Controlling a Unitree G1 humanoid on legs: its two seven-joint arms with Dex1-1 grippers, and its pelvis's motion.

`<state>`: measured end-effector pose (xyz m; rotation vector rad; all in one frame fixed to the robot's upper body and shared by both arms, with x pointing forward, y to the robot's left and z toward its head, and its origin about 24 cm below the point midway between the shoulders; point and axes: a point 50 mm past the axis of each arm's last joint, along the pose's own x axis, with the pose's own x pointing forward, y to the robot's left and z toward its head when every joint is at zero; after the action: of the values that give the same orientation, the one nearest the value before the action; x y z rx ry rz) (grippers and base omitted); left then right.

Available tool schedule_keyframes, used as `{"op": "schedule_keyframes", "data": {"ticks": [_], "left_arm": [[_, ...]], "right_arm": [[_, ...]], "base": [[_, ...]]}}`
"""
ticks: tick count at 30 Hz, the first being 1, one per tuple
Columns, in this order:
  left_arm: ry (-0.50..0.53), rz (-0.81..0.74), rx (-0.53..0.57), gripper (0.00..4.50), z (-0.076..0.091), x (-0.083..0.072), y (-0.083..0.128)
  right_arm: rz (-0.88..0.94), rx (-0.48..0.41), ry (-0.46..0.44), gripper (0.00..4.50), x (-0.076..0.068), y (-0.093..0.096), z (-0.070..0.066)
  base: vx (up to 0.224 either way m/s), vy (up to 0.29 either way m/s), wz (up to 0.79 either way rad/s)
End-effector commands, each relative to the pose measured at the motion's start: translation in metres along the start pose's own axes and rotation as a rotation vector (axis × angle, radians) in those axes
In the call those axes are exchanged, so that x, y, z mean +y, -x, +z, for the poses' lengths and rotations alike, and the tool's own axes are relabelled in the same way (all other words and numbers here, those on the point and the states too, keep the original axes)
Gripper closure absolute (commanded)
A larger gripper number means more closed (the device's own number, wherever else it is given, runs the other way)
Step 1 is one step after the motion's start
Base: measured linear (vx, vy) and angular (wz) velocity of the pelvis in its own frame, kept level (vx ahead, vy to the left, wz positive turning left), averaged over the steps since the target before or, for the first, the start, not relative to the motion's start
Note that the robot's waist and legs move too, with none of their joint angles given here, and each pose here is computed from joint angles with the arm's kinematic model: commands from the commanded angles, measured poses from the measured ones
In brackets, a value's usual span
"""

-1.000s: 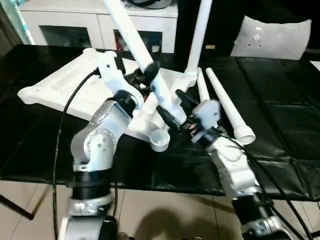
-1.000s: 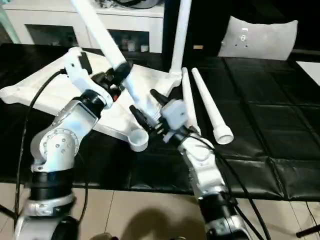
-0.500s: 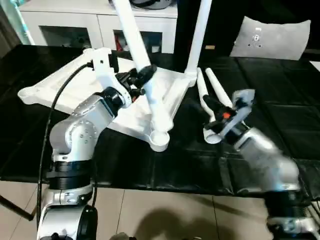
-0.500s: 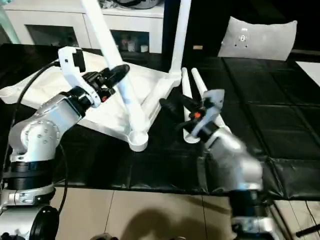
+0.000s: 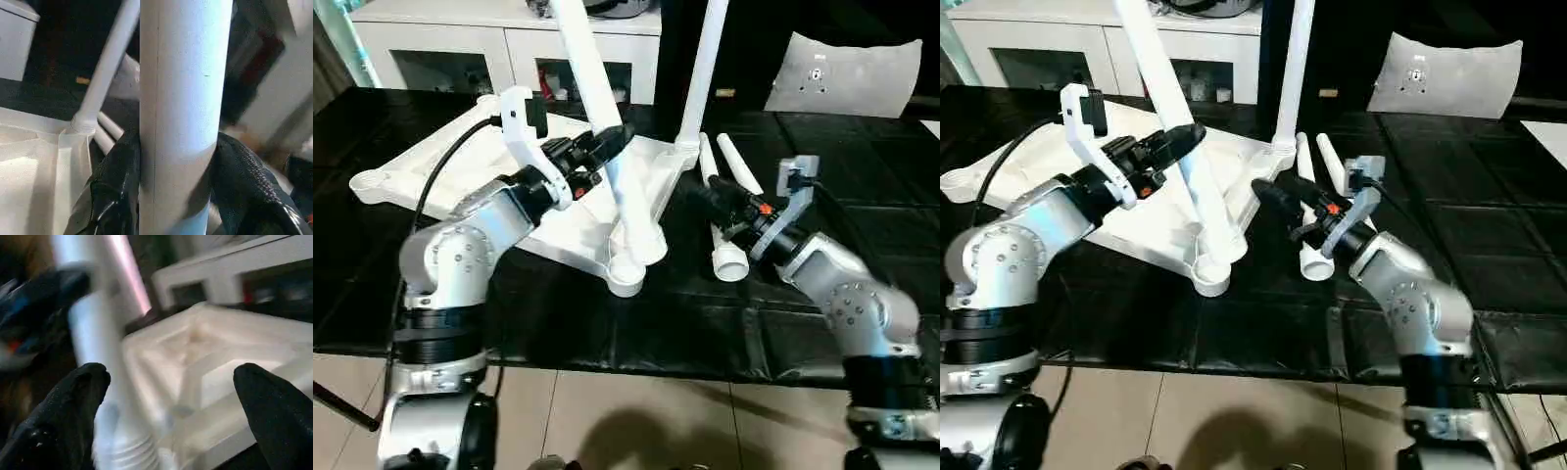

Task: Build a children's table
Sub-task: Pick table leg

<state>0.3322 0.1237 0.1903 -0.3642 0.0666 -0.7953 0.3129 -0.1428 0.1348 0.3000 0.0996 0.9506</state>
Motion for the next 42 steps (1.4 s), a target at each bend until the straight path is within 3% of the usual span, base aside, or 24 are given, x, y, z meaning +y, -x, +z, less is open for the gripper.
{"op": "schedule_keyframes", "data": {"ticks": [1, 5, 10, 18, 27, 28, 42], "left_arm": [[-0.065, -0.069, 0.009, 2.70, 0.006, -0.014, -0.006], [-0.132, -0.135, 0.053, 2.70, 0.004, -0.026, -0.010], [-0.209, -0.187, 0.097, 2.70, 0.000, -0.037, -0.013], [-0.250, -0.233, 0.132, 2.70, -0.005, -0.045, -0.013], [-0.270, -0.272, 0.143, 2.70, -0.006, -0.049, -0.013], [-0.273, -0.279, 0.148, 2.70, -0.006, -0.050, -0.013], [-0.285, -0.303, 0.154, 2.70, -0.006, -0.054, -0.015]], "right_arm": [[0.090, 0.034, 0.040, 0.00, 0.011, -0.007, 0.004], [0.216, 0.114, 0.044, 0.00, 0.023, -0.013, -0.002], [0.167, 0.223, 0.022, 0.00, 0.016, -0.021, -0.015], [0.164, 0.251, 0.002, 0.00, 0.014, -0.024, -0.020], [0.184, 0.280, -0.021, 0.78, 0.016, -0.024, -0.023], [0.185, 0.281, -0.024, 1.04, 0.016, -0.024, -0.024], [0.180, 0.300, -0.048, 2.04, 0.014, -0.025, -0.029]], "base": [[0.000, 0.000, 0.00], [0.000, 0.000, 0.00], [0.000, 0.000, 0.00], [0.000, 0.000, 0.00], [0.000, 0.000, 0.00], [0.000, 0.000, 0.00], [0.000, 0.000, 0.00]]}}
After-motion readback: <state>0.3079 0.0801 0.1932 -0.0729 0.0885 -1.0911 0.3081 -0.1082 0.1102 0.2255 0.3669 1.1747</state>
